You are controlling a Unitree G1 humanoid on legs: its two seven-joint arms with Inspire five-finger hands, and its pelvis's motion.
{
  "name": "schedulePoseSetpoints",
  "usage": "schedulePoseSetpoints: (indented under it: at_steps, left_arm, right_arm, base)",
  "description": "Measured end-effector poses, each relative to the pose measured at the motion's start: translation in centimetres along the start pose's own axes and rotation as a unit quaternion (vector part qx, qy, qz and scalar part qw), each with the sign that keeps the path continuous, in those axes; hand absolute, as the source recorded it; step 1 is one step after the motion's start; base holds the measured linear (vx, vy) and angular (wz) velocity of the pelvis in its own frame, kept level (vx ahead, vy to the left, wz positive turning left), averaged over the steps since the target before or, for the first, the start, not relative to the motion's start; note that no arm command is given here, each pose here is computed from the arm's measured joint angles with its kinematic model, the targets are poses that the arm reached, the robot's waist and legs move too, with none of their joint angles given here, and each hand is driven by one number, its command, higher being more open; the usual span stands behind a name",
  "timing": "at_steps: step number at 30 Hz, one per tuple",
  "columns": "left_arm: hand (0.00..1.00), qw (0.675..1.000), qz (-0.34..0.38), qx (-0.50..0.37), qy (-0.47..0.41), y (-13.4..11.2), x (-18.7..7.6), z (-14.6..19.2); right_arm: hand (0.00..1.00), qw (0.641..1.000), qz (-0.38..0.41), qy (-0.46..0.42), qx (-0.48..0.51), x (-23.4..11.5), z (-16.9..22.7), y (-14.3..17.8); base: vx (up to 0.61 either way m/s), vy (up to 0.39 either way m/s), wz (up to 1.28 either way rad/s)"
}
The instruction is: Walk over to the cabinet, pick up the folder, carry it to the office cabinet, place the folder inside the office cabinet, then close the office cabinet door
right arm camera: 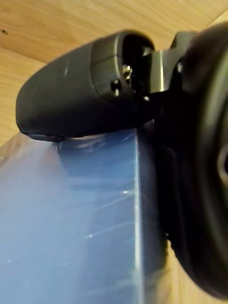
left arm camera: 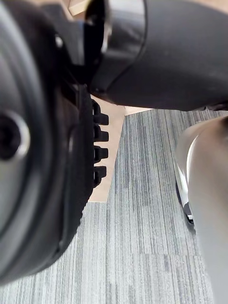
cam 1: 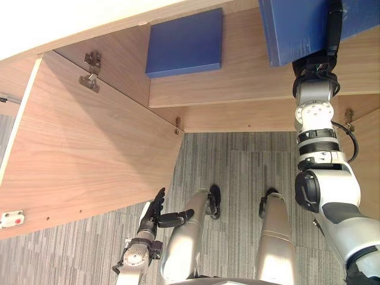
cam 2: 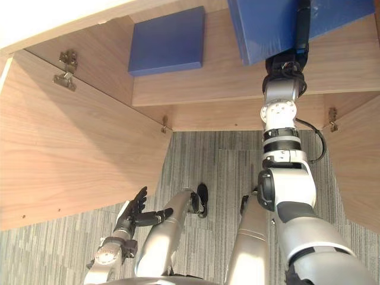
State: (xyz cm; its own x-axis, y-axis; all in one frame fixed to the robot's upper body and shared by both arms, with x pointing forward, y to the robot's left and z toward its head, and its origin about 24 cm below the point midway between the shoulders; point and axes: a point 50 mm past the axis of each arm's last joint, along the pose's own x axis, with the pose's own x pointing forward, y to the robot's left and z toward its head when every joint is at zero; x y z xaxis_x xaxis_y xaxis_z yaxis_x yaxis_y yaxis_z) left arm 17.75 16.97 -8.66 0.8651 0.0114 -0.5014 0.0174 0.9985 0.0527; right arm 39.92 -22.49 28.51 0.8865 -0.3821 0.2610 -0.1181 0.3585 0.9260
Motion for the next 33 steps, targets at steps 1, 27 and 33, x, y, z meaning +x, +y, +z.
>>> schedulePoseSetpoints:
  at_steps: [1, 27, 33]
  left_arm:
    - [1.0, 1.0, -0.001, -0.003, 0.003, -0.1, 0.0, 0.0]
    - [1.0, 0.999, 0.023, -0.02, 0.032, -2.3, 0.0, -0.8]
    - [1.0, 0.999, 0.027, -0.019, 0.032, -2.3, 0.0, -0.9]
  right_arm:
    - [0.0, 1.0, 0.003, -0.003, 0.001, 0.1, 0.2, 0.3]
    - [1.0, 0.973, -0.073, 0.025, -0.216, 1.5, -0.5, 0.1]
    - [1.0, 0.922, -0.1, 0.055, -0.369, 1.4, -1.0, -2.7]
  base:
    - [0.06, 0.002, 0.12]
    - [0.05, -0.003, 0.06]
    - [0.02, 0.004, -0.02]
